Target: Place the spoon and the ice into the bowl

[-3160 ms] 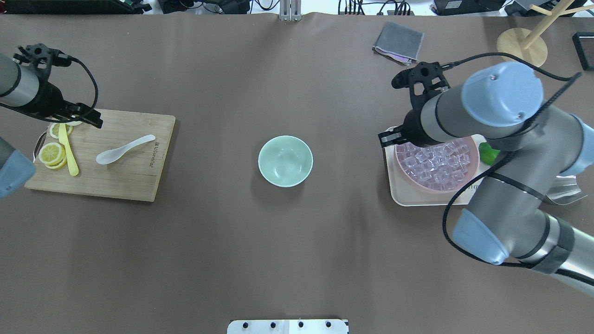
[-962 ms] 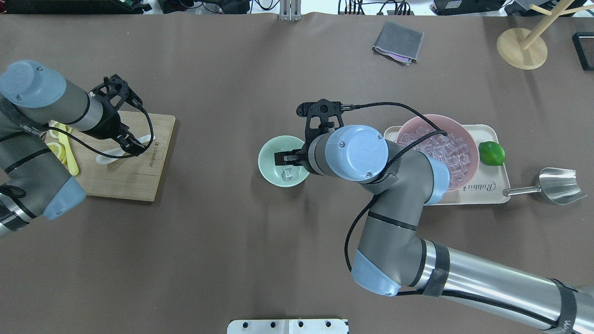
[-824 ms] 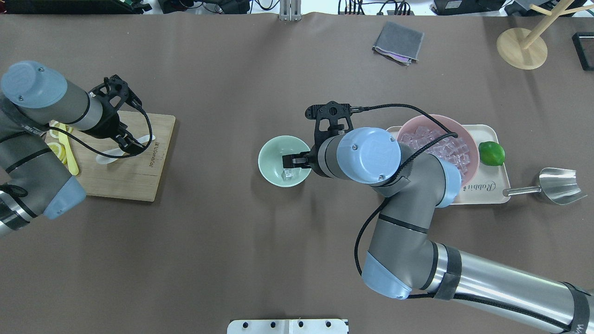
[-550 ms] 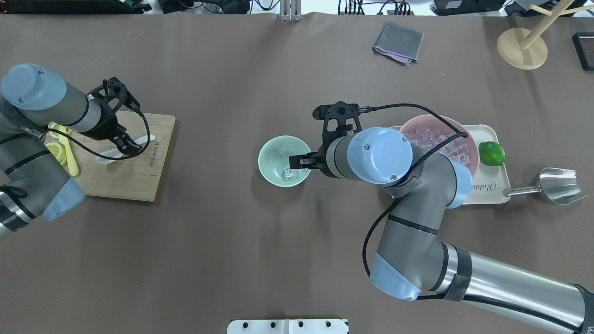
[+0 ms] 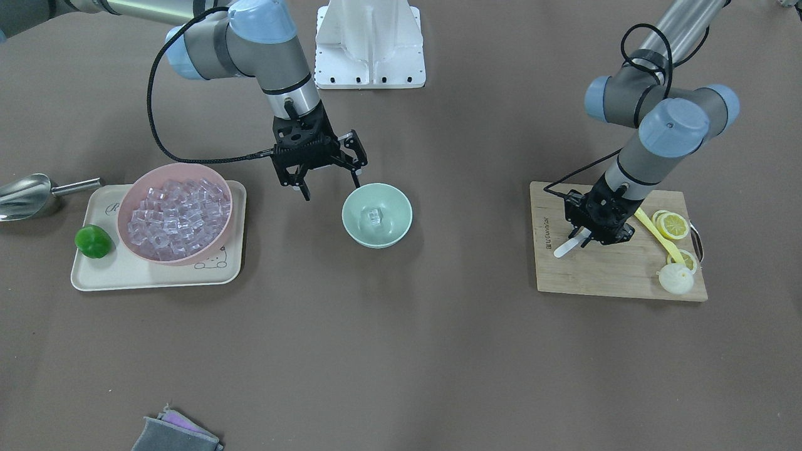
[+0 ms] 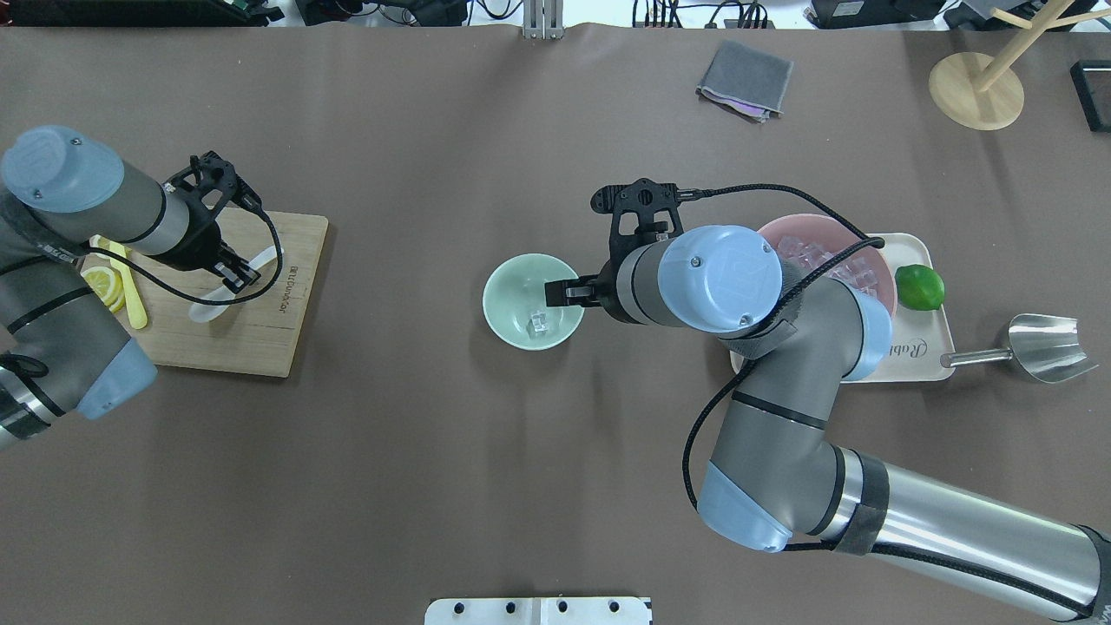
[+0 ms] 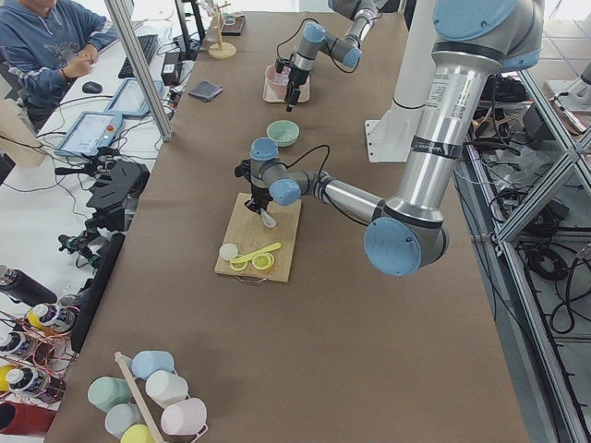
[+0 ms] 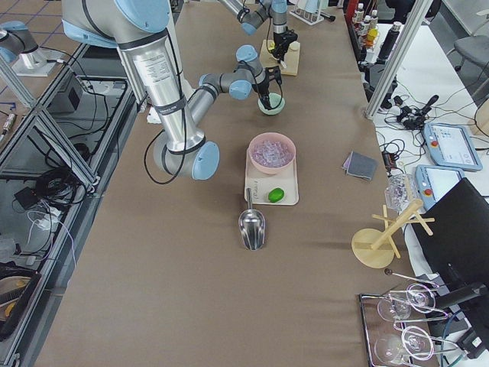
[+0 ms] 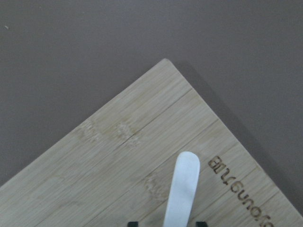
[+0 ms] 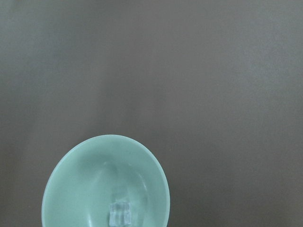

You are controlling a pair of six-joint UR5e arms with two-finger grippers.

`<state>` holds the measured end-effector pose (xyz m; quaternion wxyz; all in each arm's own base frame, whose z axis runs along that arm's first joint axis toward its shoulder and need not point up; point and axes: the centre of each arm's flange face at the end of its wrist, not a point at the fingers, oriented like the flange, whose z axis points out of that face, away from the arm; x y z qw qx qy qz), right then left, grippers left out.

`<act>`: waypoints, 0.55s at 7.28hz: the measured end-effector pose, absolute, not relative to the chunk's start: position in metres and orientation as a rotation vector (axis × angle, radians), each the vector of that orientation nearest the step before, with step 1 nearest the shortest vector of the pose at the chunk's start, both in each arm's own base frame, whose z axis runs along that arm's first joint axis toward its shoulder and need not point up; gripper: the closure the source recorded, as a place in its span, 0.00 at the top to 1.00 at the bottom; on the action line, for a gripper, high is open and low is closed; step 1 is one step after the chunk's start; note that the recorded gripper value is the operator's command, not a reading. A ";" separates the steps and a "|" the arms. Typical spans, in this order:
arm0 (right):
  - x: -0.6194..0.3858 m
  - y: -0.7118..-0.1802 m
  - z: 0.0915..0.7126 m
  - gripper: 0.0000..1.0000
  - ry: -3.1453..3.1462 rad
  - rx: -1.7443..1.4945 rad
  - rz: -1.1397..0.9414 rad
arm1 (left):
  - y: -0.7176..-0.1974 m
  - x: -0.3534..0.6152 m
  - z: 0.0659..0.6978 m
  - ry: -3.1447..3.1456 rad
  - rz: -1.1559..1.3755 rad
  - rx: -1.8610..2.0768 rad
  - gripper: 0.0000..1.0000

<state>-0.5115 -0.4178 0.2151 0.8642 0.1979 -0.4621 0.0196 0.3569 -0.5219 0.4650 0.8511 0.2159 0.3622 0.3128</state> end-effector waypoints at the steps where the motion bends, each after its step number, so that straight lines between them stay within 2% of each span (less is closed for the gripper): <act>1: -0.509 -0.420 0.215 1.00 -0.969 0.415 0.044 | -0.521 0.357 0.464 0.765 0.656 0.453 0.00; 4: -0.474 -0.439 0.214 1.00 -0.991 0.394 0.044 | -0.522 0.362 0.440 0.818 0.640 0.445 0.00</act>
